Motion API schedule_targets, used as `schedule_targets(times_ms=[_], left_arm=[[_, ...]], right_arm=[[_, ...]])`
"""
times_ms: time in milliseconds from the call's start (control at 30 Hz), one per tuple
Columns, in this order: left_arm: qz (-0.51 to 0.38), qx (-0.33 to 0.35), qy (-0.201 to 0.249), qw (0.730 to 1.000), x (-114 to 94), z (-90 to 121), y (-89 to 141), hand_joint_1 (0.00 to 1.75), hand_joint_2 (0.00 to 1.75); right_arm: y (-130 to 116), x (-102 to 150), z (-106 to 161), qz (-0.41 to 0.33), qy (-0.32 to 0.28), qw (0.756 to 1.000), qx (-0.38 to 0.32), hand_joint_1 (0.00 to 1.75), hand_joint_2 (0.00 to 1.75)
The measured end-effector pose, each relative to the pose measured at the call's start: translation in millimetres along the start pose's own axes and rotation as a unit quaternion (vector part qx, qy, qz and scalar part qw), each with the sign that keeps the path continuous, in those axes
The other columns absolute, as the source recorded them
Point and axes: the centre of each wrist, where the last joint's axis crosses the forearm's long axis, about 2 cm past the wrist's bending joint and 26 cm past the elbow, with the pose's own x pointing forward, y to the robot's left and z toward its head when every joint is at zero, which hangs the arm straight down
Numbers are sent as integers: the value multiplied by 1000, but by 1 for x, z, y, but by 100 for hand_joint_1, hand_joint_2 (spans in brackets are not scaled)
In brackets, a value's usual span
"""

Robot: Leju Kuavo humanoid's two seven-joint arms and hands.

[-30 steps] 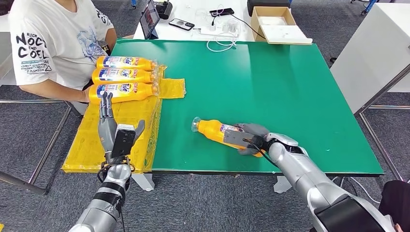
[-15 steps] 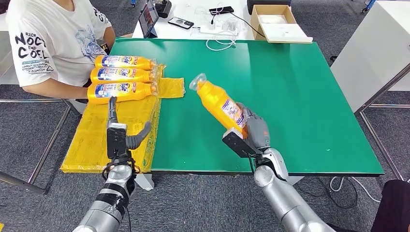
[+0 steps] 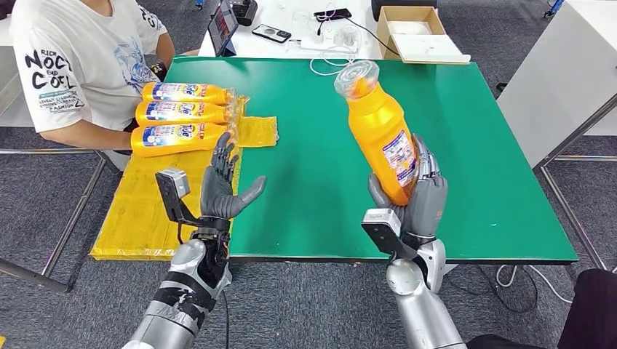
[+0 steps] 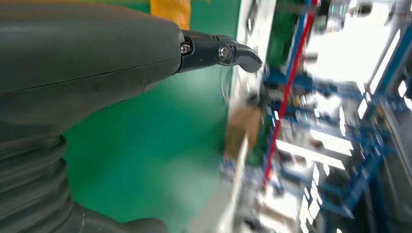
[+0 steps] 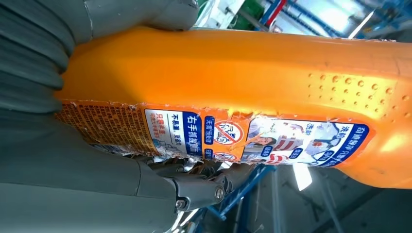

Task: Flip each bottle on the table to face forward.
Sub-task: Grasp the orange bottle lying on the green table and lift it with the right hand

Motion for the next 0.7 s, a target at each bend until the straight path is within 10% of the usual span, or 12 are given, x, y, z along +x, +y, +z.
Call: schedule_targets(times_ms=[700], left_arm=[[124,-139,5,982,2,8,-34,0,175]], right_arm=[[84,41,52,-125,24,976,177,175,175]])
